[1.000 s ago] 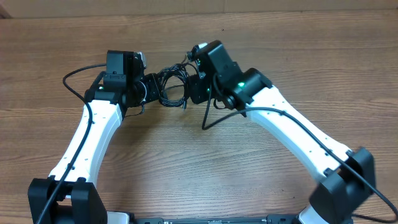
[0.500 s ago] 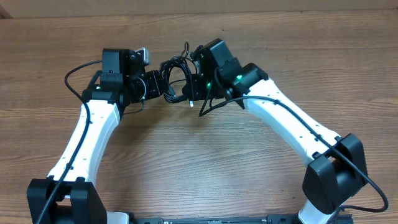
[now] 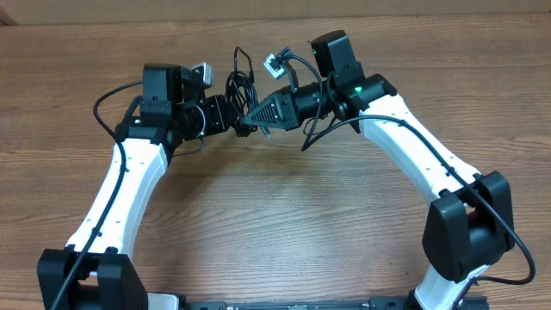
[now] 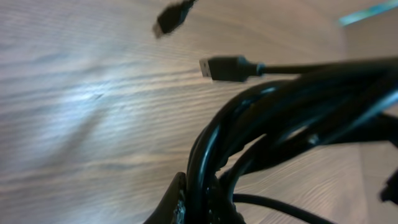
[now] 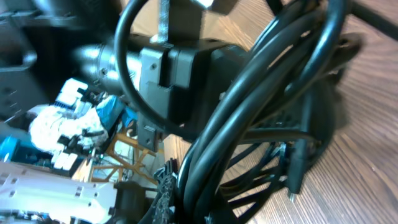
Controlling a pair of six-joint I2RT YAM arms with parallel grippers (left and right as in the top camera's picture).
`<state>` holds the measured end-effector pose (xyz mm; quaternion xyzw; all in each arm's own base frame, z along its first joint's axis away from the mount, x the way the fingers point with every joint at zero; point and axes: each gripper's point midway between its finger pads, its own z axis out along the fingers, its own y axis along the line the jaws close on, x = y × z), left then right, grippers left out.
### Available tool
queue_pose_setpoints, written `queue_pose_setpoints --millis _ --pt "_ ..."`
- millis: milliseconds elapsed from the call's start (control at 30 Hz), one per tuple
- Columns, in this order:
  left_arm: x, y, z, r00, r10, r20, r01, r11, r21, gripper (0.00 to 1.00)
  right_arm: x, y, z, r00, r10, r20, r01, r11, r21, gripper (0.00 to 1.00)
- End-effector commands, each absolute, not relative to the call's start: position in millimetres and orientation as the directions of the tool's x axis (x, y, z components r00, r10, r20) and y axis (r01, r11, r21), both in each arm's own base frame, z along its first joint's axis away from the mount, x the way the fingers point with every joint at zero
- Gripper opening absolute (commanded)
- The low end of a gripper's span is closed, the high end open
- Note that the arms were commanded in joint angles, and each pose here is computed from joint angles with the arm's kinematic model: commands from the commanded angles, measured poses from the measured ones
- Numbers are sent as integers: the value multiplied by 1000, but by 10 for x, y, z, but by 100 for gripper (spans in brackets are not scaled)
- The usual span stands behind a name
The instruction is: Untangle cables
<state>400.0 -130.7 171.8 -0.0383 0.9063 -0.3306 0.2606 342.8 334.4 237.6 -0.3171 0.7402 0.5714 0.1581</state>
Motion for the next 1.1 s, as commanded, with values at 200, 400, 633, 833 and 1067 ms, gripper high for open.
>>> queue_pose_setpoints --millis 200,400,633,833,1067 --pt "4190 -1436 2277 -804 -277 -526 295 582 -758 4 3361 3243 2221 -755 -341 -560 -653 306 693 4" --pt "3981 -1460 2526 -833 -221 -507 395 405 -825 4 3672 3029 1911 -814 -287 -506 -569 572 591 4" --pt "3638 -1601 2825 -840 -102 -533 512 173 -841 4 3884 2861 1788 -864 -183 -469 -442 720 535 4" --pt "3553 -1706 2850 -844 -67 -532 520 134 -843 4 3873 2975 1874 -860 -172 -481 -457 681 573 4" --pt "3949 -1668 2601 -839 -202 -506 412 371 -832 4 3468 3293 1965 -867 -257 -427 -495 548 674 4"
